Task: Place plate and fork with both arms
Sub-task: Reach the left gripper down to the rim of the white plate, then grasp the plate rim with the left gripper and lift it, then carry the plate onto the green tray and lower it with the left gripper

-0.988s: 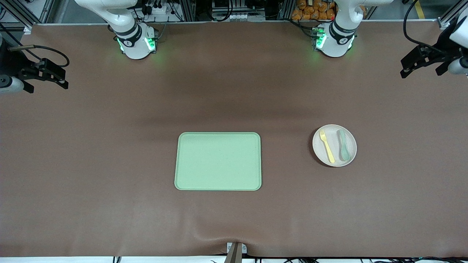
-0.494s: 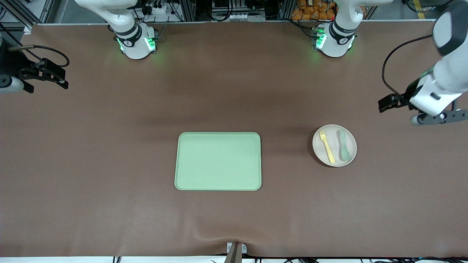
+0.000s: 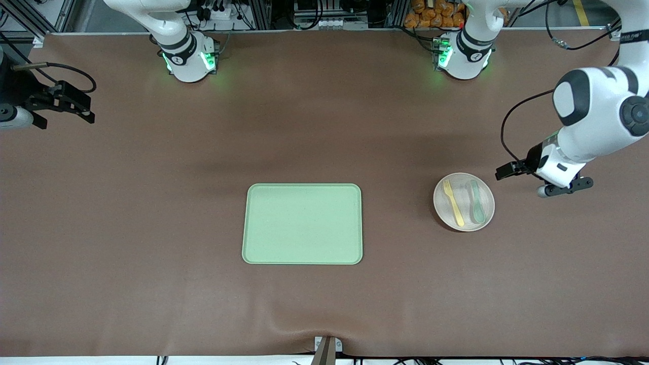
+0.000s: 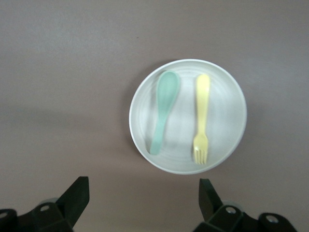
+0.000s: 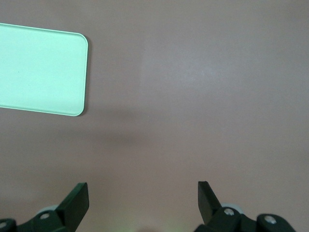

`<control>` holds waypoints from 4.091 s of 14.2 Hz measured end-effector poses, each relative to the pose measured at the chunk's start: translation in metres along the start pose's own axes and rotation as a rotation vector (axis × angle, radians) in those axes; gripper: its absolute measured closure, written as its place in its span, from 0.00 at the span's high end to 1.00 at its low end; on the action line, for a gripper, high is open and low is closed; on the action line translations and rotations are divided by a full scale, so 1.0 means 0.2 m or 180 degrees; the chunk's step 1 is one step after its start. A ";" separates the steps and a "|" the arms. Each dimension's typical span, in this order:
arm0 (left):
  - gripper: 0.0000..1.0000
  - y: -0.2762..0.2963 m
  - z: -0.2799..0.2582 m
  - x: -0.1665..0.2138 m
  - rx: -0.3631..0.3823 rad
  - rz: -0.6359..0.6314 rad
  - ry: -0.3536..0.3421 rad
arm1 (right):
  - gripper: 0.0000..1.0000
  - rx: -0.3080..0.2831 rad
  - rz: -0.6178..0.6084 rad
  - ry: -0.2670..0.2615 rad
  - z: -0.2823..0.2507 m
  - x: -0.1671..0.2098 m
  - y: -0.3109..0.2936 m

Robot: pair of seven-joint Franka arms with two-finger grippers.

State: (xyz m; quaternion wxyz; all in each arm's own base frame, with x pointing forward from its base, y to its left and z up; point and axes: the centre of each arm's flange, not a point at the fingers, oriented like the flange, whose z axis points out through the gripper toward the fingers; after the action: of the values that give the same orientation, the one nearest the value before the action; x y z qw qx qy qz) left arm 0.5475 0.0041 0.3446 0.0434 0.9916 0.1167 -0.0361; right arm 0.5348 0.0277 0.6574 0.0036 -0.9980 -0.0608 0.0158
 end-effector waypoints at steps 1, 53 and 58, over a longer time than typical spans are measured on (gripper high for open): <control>1.00 -0.04 0.08 0.02 0.0008 -0.0055 -0.0003 | 1.00 0.0000 0.0000 -0.0001 0.00 0.00 0.00; 0.04 1.98 0.75 -0.15 -0.0818 0.0851 -0.0127 | 1.00 0.0001 -0.0002 -0.0012 0.00 0.00 0.00; 0.04 1.95 0.83 -0.14 -0.0757 0.0818 -0.0188 | 1.00 0.0001 -0.0002 -0.0012 0.00 0.00 0.00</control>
State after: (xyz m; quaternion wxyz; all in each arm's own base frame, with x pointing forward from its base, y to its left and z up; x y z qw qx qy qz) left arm 0.6025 -0.3954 0.2126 0.1681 0.9847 -0.0088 -0.0452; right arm 0.5348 0.0276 0.6566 0.0036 -0.9980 -0.0610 0.0177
